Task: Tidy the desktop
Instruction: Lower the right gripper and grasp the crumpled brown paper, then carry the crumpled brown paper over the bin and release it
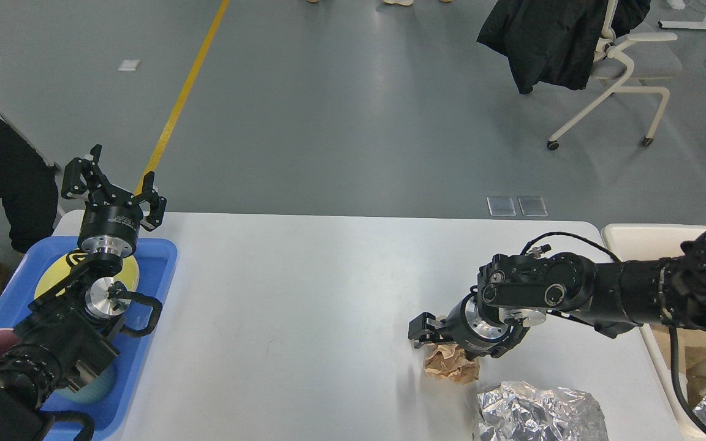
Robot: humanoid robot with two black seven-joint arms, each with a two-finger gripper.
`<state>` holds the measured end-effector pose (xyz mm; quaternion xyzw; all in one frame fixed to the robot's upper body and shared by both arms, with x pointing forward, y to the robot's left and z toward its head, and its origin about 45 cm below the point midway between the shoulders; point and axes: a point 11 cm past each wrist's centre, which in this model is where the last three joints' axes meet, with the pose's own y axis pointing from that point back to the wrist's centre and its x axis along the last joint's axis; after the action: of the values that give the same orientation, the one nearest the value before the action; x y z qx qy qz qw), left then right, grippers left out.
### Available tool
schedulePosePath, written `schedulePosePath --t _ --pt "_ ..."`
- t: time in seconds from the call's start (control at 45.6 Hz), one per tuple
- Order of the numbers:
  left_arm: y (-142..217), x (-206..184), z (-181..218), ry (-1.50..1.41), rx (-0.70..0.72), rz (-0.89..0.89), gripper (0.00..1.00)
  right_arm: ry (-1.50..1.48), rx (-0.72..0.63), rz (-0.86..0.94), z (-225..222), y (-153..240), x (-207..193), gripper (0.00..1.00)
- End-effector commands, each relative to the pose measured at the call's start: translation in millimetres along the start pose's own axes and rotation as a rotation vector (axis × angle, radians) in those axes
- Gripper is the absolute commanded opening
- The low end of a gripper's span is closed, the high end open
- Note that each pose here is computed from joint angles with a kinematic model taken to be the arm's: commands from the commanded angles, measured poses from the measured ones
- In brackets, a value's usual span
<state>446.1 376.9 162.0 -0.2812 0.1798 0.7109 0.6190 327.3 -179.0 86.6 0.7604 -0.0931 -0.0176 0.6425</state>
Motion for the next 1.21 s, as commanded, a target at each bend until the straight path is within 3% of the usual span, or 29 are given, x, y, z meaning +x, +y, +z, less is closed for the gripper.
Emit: schedulePosePath --t 0.0,0.088,0.175,0.197,0.504,0.854,1.183 --pt "0 0 0 0.0 0.0 0.0 0.96 -0.003 0.002 0.007 0 1 2 0.73" --pt "0 0 0 0.0 0.0 0.0 0.96 0.0 0.001 0.007 -1 2 3 0.44" --pt "0 0 0 0.0 0.0 0.0 0.96 -0.001 0.002 0.004 1 3 4 0.04" --pt "0 0 0 0.0 0.0 0.0 0.96 -0.001 0.002 0.005 1 4 5 0.0" --pt "0 0 0 0.0 0.0 0.0 0.96 0.001 0.005 -0.002 1 5 5 0.0" --pt "0 0 0 0.0 0.0 0.0 0.96 0.005 -0.002 -0.002 14 34 29 0.0" --pt "0 0 0 0.0 0.0 0.0 0.96 0.071 0.0 -0.082 29 117 68 0.0"
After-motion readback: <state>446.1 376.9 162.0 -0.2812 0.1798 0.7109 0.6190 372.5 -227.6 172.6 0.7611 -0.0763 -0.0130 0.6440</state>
